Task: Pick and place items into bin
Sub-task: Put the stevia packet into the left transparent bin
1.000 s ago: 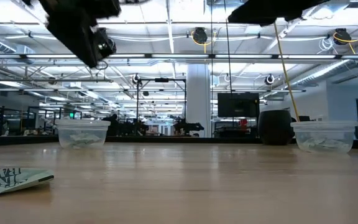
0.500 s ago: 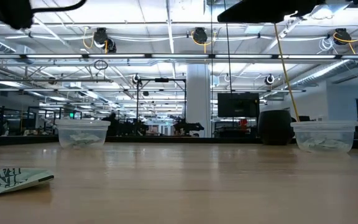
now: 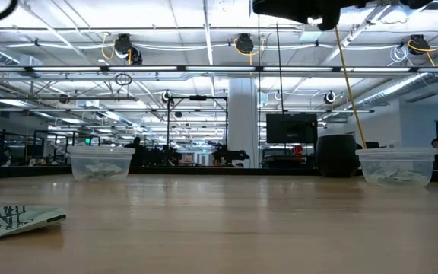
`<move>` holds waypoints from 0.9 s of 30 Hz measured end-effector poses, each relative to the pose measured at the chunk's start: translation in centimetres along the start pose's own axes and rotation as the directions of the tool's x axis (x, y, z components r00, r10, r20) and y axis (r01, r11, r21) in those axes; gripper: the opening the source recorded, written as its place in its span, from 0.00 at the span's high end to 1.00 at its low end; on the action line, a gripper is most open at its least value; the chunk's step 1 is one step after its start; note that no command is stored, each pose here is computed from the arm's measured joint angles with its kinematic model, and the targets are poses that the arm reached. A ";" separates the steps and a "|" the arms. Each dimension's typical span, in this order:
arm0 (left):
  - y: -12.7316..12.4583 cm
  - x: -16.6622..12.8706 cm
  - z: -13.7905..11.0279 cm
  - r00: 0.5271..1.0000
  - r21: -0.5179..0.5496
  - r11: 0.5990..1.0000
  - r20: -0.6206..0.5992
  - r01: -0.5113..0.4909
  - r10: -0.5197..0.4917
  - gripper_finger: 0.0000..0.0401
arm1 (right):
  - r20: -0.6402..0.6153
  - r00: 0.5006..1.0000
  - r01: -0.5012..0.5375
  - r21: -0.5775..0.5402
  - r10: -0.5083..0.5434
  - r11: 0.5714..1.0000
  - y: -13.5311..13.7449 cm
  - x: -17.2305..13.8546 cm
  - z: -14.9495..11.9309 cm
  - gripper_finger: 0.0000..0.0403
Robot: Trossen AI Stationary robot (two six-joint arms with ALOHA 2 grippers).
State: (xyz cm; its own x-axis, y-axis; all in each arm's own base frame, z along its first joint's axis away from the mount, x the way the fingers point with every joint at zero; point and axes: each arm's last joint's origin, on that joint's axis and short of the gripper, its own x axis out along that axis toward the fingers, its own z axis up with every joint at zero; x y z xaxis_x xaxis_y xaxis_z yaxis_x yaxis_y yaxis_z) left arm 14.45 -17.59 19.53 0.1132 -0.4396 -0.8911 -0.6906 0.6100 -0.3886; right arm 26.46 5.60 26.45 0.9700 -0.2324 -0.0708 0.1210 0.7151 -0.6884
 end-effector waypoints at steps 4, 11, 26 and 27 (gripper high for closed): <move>0.7 1.2 -1.3 1.000 -0.014 1.000 0.002 0.026 -0.026 0.87 | -0.009 0.999 0.048 -0.004 -0.048 0.999 -1.0 0.5 -0.5 0.74; 2.8 2.5 -2.2 0.999 -0.093 0.994 0.000 -0.051 0.051 0.87 | -0.036 0.995 0.094 -0.001 -0.094 0.996 -2.2 1.1 -1.5 0.74; 2.8 4.0 -2.1 0.994 -0.057 0.993 -0.024 -0.107 0.106 0.75 | 0.192 0.977 -0.096 -0.001 0.094 0.995 -2.9 1.5 -1.5 0.74; 2.9 4.2 -2.0 0.993 -0.050 0.992 -0.023 -0.117 0.116 0.72 | 0.194 0.977 -0.093 0.000 0.092 0.996 -2.9 1.5 -1.5 0.74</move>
State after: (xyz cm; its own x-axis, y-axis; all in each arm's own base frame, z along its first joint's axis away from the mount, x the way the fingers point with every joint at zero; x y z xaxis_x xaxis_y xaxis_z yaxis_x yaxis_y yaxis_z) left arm 11.47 -19.02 15.16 0.0160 -0.3807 -0.9246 -0.7340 0.6235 -0.2694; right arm 27.27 2.16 27.28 0.9994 -0.0334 0.0081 0.0300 0.7337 -0.6789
